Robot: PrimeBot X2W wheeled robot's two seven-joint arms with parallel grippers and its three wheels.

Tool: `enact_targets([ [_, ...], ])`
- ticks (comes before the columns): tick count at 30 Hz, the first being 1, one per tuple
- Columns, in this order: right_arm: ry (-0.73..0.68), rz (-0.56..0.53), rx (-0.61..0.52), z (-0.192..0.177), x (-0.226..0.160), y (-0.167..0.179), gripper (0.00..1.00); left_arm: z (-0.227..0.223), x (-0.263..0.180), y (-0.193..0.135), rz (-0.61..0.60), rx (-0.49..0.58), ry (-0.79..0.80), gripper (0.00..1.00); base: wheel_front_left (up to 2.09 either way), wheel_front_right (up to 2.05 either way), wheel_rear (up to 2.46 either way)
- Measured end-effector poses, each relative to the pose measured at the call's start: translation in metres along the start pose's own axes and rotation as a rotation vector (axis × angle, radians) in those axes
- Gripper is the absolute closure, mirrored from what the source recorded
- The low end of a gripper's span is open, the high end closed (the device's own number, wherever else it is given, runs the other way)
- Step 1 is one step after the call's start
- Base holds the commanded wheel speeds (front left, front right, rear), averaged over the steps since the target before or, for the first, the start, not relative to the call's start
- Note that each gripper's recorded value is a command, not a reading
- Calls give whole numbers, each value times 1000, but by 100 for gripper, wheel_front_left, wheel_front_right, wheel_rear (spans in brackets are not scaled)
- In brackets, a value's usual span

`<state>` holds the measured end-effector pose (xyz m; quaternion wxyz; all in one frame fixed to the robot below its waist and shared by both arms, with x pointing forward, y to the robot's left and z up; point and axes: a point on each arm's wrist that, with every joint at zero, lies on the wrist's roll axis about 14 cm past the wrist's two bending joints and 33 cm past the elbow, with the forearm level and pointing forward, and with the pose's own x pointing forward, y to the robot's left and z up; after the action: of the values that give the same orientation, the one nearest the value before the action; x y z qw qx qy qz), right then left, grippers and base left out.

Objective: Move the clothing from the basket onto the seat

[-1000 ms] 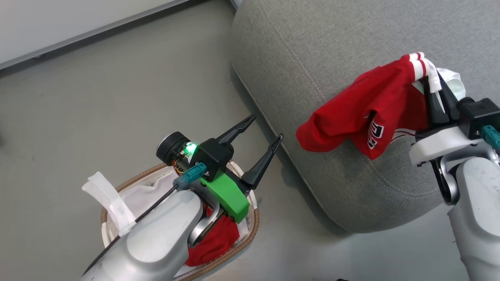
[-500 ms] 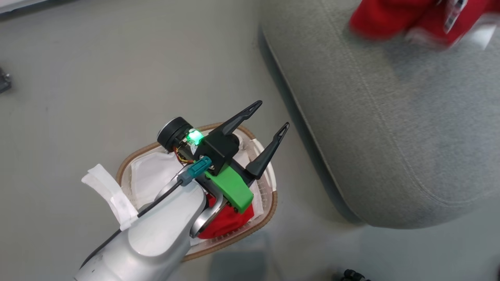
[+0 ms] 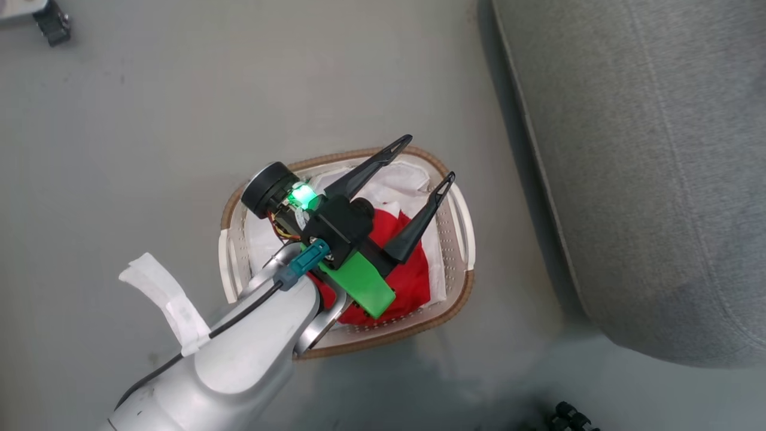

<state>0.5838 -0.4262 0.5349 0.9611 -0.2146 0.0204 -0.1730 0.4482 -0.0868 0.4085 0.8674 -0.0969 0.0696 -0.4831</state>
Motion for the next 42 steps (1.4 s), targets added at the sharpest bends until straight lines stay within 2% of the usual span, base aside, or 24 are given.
enact_targets([
  [3, 165, 41, 46, -69, -20, 37, 100, -9, -3, 9, 27, -18, 9, 0, 0, 0, 0],
  [5, 218, 67, 77, -92, -29, 61, 100, -14, -6, 14, 42, -25, 17, 0, 0, 0, 0],
  [8, 227, 97, 98, -100, -37, 86, 100, -22, -9, 21, 56, -27, 37, 0, 0, 0, 0],
  [11, 224, 99, 79, -102, -45, 86, 100, -25, -7, 19, 42, -26, 42, 0, 0, 0, 0],
  [12, 216, 97, 75, -100, -46, 84, 88, -25, -6, 18, 37, -27, 41, 0, 0, 0, 0],
  [13, 204, 93, 74, -96, -47, 82, 70, -24, -4, 16, 32, -27, 41, 0, 0, 0, 0],
  [14, 191, 88, 71, -91, -48, 79, 63, -23, -3, 14, 26, -27, 40, 0, 0, 0, 0],
  [15, 186, 87, 66, -89, -50, 77, 37, -23, -2, 12, 22, -28, 38, 0, 0, 0, 0],
  [16, 182, 89, 62, -88, -53, 76, 3, -22, -1, 10, 17, -29, 36, 0, 0, 0, 0],
  [17, 179, 94, 60, -87, -56, 77, 0, -20, 0, 8, 12, -30, 34, 0, 0, 0, 0],
  [27, 163, 155, 69, -74, -91, 84, 0, 2, 4, -1, 24, -43, -6, 0, 0, 0, 0],
  [32, 150, 171, 112, -64, -105, 83, 0, 18, -1, -3, 65, -49, -34, 0, 0, 0, 0],
  [42, -31, 176, 191, 10, -108, 71, 0, 61, -37, 7, 242, -23, -128, 0, 0, 0, 0],
])
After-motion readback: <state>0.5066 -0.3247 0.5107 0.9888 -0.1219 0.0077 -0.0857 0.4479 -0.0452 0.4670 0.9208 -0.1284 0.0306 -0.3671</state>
